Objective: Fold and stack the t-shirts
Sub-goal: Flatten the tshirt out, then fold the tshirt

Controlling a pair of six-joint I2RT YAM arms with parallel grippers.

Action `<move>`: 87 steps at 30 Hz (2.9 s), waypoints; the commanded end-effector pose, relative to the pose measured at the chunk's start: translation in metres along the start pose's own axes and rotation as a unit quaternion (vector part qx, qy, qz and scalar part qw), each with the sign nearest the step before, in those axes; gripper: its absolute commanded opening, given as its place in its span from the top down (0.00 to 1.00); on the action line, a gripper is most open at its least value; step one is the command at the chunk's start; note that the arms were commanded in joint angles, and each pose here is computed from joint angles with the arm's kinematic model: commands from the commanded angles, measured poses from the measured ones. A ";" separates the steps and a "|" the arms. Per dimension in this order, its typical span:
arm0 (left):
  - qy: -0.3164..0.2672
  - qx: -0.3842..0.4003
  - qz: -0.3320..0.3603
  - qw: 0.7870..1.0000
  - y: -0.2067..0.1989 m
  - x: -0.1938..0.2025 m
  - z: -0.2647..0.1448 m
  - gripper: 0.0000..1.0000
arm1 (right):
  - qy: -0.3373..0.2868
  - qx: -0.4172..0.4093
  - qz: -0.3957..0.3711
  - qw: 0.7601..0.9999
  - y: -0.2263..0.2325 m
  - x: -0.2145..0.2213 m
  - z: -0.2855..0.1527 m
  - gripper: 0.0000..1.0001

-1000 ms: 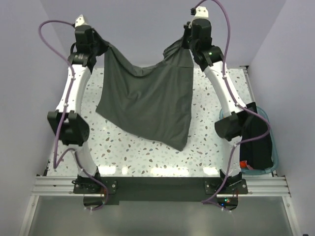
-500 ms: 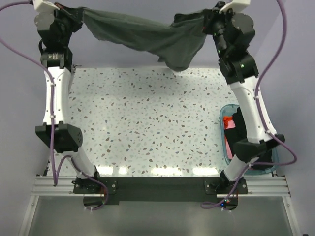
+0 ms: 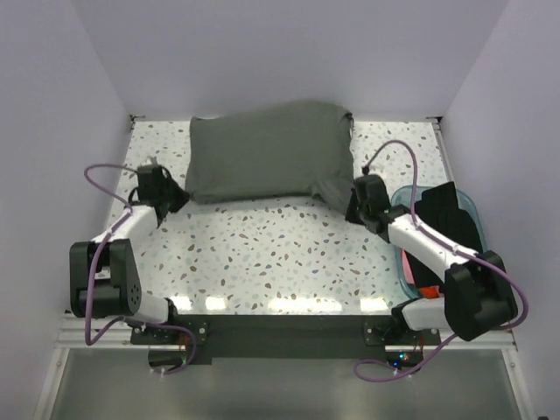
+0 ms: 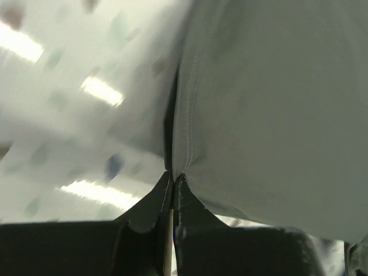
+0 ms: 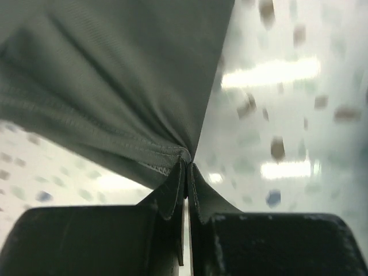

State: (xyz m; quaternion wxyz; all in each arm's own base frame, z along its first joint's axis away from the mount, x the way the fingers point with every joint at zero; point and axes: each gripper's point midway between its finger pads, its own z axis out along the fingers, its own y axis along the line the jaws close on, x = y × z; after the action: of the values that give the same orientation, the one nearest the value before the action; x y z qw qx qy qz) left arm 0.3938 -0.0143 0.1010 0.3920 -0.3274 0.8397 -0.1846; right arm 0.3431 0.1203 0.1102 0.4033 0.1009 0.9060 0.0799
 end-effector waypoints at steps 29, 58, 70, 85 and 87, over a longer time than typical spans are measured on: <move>-0.020 -0.107 -0.041 0.993 0.066 0.043 -0.076 0.95 | 0.029 -0.025 0.056 0.998 0.000 0.043 -0.111 1.00; 0.006 -0.135 -0.031 0.990 0.032 -0.015 0.013 0.95 | 0.019 0.040 -0.058 0.997 0.056 -0.066 0.013 1.00; 0.015 -0.145 -0.031 0.989 0.035 -0.017 0.032 0.95 | 0.008 0.029 -0.076 0.997 0.071 -0.084 0.042 1.00; 0.017 -0.158 -0.029 0.987 0.041 -0.016 0.044 0.94 | 0.000 0.055 -0.076 0.996 0.060 -0.092 0.064 1.00; 0.018 -0.157 -0.028 0.987 0.040 -0.016 0.045 0.94 | 0.000 0.060 -0.073 0.995 0.057 -0.091 0.065 1.00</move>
State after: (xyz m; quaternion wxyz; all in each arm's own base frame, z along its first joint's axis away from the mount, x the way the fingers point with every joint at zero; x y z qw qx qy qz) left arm 0.4014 0.0162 0.0425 0.2799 -0.4154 0.8625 -0.0717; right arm 0.4443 0.1612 0.1203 0.3605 0.0464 0.9316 -0.0043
